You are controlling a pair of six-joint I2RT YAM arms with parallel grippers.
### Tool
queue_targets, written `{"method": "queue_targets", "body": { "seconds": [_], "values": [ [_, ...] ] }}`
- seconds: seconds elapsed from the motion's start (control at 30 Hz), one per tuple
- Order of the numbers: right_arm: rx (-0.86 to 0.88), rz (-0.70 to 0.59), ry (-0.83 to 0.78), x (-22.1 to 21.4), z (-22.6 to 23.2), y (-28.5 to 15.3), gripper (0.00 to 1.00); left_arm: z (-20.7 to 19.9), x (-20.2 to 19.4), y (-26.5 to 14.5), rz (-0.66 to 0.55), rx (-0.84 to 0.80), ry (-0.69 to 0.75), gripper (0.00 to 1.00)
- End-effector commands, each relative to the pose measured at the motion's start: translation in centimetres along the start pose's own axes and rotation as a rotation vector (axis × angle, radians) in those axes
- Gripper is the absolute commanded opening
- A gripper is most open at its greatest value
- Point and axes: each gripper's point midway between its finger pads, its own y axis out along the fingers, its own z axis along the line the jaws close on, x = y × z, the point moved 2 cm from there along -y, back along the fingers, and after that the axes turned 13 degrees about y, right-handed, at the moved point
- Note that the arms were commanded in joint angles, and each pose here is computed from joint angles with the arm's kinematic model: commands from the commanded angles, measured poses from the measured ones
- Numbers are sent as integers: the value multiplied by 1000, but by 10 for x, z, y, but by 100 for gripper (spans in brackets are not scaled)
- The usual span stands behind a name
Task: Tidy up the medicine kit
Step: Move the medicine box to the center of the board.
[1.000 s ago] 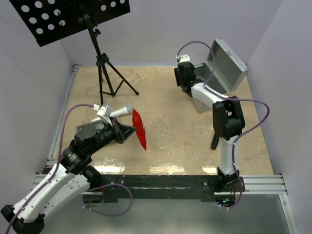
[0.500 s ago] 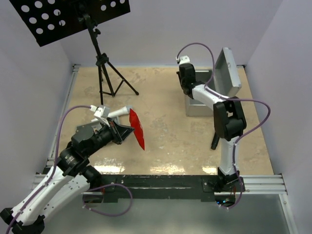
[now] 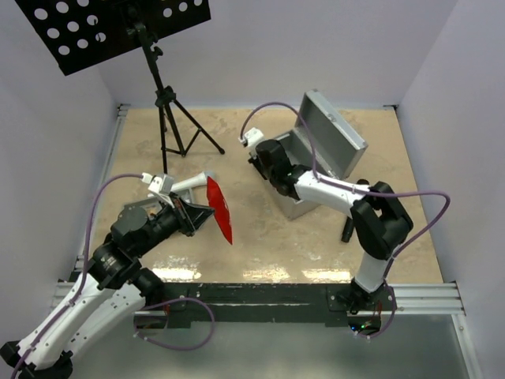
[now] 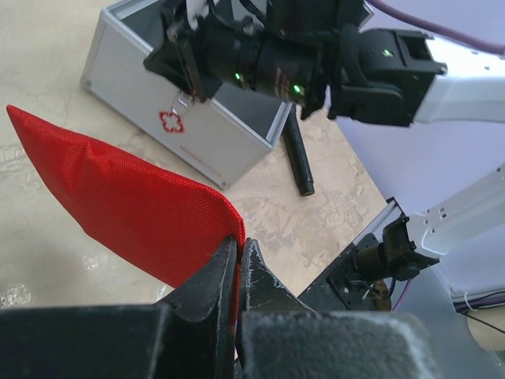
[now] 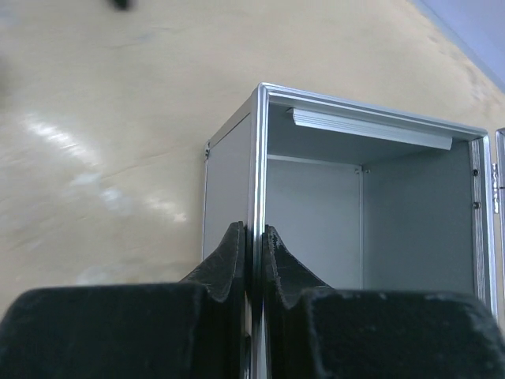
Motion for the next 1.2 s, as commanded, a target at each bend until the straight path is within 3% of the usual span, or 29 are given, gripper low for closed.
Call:
{"method": "queue_targets", "body": {
  "seconds": [0.0, 0.23, 0.43, 0.8, 1.13, 1.17],
  "values": [
    [68, -185, -89, 54, 15, -55, 0, -6, 26, -11, -90, -4, 44, 0],
    [199, -233, -203, 34, 45, -105, 0, -8, 41, -21, -116, 19, 45, 0],
    [330, -307, -418, 8, 62, -147, 0, -3, 41, -22, -119, 51, 49, 0],
    [298, -273, -706, -21, 55, -144, 0, -2, 32, -12, -102, 37, 35, 0],
    [380, -317, -704, -17, 67, -138, 0, -2, 35, -10, -103, 37, 43, 0],
    [386, -317, -694, -14, 68, -139, 6, -2, 36, -11, -105, 38, 45, 0]
  ]
}}
